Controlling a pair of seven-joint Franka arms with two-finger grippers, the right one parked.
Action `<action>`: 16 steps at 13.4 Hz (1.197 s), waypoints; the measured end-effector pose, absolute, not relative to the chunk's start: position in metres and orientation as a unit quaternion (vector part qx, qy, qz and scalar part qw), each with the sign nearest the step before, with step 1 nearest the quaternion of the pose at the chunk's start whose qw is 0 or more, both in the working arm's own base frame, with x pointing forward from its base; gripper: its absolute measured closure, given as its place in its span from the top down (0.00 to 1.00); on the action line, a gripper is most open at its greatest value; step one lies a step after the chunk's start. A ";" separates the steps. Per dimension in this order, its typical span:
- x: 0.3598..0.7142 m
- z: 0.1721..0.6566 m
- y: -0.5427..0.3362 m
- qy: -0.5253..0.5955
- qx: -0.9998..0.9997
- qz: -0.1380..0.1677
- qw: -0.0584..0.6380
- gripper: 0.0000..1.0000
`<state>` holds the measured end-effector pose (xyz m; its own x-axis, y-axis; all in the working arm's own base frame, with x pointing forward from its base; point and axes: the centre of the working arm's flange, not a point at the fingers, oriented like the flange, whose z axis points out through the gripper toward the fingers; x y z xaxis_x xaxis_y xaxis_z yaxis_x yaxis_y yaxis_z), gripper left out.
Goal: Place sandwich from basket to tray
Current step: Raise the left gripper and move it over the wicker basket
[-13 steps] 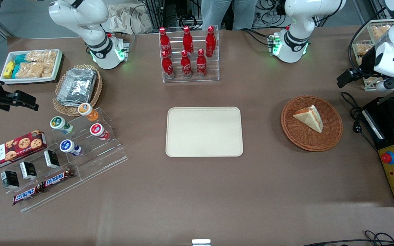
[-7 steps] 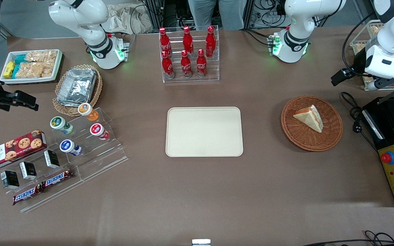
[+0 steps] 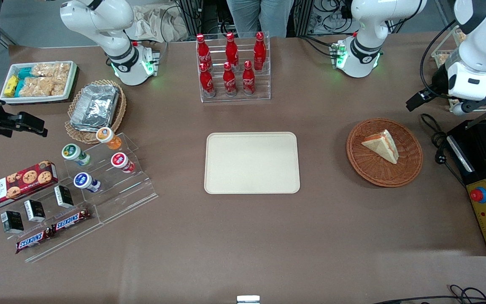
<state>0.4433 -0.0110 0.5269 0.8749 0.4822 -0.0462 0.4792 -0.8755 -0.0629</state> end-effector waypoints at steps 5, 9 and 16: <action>0.444 0.517 -0.018 -0.271 -0.962 0.023 0.026 1.00; 0.444 0.505 -0.019 -0.289 -0.957 0.019 0.026 1.00; 0.440 0.477 -0.020 -0.309 -0.951 0.016 0.027 1.00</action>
<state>0.4400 -0.0199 0.4771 0.8084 0.5885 -0.0133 0.5868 -0.8075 -0.0604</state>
